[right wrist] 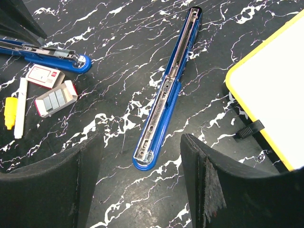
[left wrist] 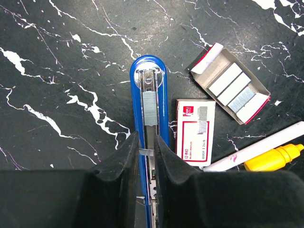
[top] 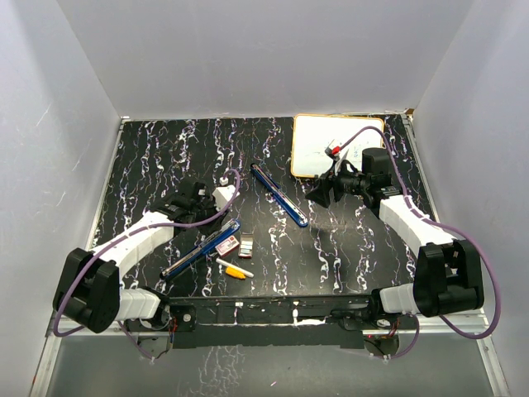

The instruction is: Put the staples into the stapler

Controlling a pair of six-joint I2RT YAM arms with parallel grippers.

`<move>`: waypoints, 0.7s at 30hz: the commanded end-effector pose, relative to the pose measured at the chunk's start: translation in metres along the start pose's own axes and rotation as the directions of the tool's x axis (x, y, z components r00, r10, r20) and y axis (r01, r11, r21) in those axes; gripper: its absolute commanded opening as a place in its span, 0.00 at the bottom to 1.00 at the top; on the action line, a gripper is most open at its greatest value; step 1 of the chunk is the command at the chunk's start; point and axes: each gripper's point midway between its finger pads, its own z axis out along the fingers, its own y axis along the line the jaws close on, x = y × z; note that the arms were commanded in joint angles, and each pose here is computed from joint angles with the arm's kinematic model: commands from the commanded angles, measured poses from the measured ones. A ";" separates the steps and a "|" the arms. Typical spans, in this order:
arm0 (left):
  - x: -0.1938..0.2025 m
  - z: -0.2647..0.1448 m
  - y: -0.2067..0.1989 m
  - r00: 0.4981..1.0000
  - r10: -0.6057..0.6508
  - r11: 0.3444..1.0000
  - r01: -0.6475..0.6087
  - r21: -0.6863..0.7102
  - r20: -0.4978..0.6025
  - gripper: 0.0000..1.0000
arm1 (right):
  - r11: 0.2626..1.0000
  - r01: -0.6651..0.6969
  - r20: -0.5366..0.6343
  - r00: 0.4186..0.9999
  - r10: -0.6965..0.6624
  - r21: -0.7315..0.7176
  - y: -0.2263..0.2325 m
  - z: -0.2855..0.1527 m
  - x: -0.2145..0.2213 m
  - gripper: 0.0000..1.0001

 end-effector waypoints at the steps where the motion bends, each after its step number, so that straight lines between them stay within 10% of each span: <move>1: 0.000 -0.001 -0.002 1.000 0.010 1.000 -0.010 0.014 -0.008 0.00 | 0.999 0.037 0.041 0.998 -0.037 -0.003 -0.001 -0.002 -0.011 0.68; 21: 0.002 0.001 -0.006 1.000 0.000 1.000 0.000 0.031 -0.013 0.00 | 0.999 0.033 0.045 0.998 -0.033 -0.003 -0.002 -0.003 -0.011 0.69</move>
